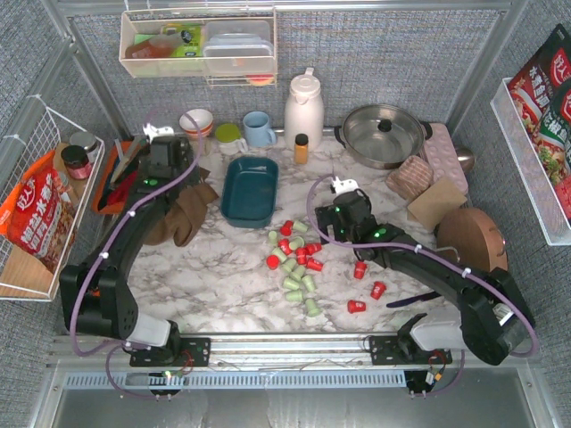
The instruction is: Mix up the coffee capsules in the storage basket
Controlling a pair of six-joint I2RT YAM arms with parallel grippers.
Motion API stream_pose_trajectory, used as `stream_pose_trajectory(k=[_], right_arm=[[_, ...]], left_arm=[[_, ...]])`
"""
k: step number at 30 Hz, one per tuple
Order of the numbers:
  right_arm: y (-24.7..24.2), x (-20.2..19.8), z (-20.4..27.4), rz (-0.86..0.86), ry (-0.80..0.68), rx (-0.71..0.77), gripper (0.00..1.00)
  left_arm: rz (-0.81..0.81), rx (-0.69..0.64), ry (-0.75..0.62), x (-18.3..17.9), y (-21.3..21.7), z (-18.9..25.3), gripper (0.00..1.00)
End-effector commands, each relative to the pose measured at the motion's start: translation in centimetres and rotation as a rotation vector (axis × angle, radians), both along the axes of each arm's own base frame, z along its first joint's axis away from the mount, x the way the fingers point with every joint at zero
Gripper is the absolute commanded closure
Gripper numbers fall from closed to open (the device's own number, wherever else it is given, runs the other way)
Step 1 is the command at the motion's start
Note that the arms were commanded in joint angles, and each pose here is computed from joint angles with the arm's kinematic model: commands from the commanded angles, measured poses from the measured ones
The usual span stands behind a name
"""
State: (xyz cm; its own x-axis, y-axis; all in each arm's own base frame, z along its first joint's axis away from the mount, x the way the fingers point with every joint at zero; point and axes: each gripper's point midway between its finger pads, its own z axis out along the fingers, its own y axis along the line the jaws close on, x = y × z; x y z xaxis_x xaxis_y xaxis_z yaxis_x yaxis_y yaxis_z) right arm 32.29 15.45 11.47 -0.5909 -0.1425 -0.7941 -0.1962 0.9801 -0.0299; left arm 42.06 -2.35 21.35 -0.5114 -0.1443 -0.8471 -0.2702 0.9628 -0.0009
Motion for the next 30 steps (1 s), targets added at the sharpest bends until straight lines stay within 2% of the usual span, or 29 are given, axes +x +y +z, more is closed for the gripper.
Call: stream_pose_trajectory(k=[1,4,11,18,23,30], right_arm=[[-0.6,0.1,0.3,-0.044,-0.024,0.011,0.01],[-0.8,-0.2,0.3,-0.055,-0.029,0.023,0.01],[-1.1,-0.9,-0.4,-0.058,-0.003,0.020,0.01],[-1.7,-1.5,-1.1,-0.065,0.023,-0.003,0.01],[-1.8,-1.6,-1.3,-0.066,0.030,-0.013,0.01],[-1.7,-1.6,-1.5,-0.065,0.038,-0.015,0.01]], left_arm=[[-0.193,-0.240,0.059,-1.9,-5.8,-4.0,0.11],[-0.276,-0.341,0.076,-2.6,-8.5,-6.5,0.22],[-0.332,-0.394,0.165,-1.6,-10.6,-11.1,0.37],[-0.310,-0.364,0.156,0.4,-10.6,-13.4,0.46],[-0.314,-0.320,0.181,1.4,-10.7,-14.9,0.63],[-0.262,-0.186,0.221,0.9,-9.1,-16.6,0.69]])
